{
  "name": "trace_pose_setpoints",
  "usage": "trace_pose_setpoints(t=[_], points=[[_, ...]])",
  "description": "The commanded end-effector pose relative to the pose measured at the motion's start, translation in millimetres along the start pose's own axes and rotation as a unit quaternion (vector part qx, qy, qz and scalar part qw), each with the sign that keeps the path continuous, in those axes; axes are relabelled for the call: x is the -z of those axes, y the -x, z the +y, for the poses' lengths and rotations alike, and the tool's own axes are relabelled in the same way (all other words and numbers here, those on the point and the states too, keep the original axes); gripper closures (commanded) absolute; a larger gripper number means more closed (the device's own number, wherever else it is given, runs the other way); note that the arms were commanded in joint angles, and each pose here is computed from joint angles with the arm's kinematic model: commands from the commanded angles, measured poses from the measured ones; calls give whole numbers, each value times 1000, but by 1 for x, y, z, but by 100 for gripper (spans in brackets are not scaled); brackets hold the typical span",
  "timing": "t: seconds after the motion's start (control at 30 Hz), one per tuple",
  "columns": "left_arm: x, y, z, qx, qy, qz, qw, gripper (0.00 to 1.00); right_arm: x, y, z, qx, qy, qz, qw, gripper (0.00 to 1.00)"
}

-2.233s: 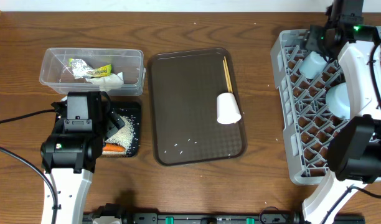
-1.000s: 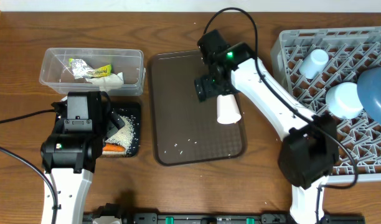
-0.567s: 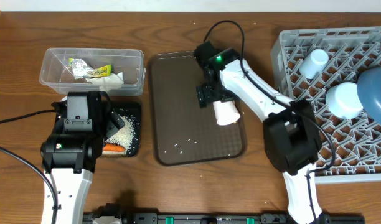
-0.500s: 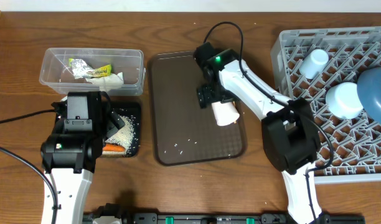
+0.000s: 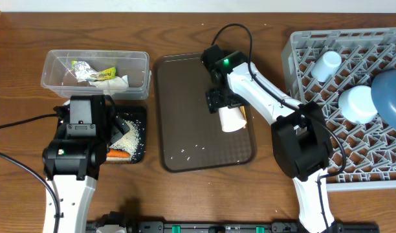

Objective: Sort waste into correct bins and load items into the dishwasher rack
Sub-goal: 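Lower the right gripper and grasp the pink cup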

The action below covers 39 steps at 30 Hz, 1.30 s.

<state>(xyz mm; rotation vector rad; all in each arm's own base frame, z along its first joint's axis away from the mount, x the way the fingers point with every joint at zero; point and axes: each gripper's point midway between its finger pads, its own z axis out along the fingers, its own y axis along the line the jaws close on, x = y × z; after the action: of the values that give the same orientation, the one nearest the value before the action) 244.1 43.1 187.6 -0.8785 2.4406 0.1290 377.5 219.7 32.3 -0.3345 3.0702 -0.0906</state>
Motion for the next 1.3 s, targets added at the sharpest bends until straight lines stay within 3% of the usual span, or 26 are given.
trace_pose_setpoints(t=[0.0, 0.33, 0.93, 1.27], points=[[-1, -1, 1, -5, 3, 2, 1000, 2, -3, -6, 9, 44, 3, 10, 999, 14], [-1, -1, 1, -5, 3, 2, 1000, 2, -3, -19, 7, 46, -5, 35, 998, 12], [-1, -1, 1, -5, 3, 2, 1000, 2, -10, -23, 10, 50, -5, 36, 998, 16], [-1, -1, 1, -5, 3, 2, 1000, 2, -10, -22, 10, 50, -5, 34, 998, 32]])
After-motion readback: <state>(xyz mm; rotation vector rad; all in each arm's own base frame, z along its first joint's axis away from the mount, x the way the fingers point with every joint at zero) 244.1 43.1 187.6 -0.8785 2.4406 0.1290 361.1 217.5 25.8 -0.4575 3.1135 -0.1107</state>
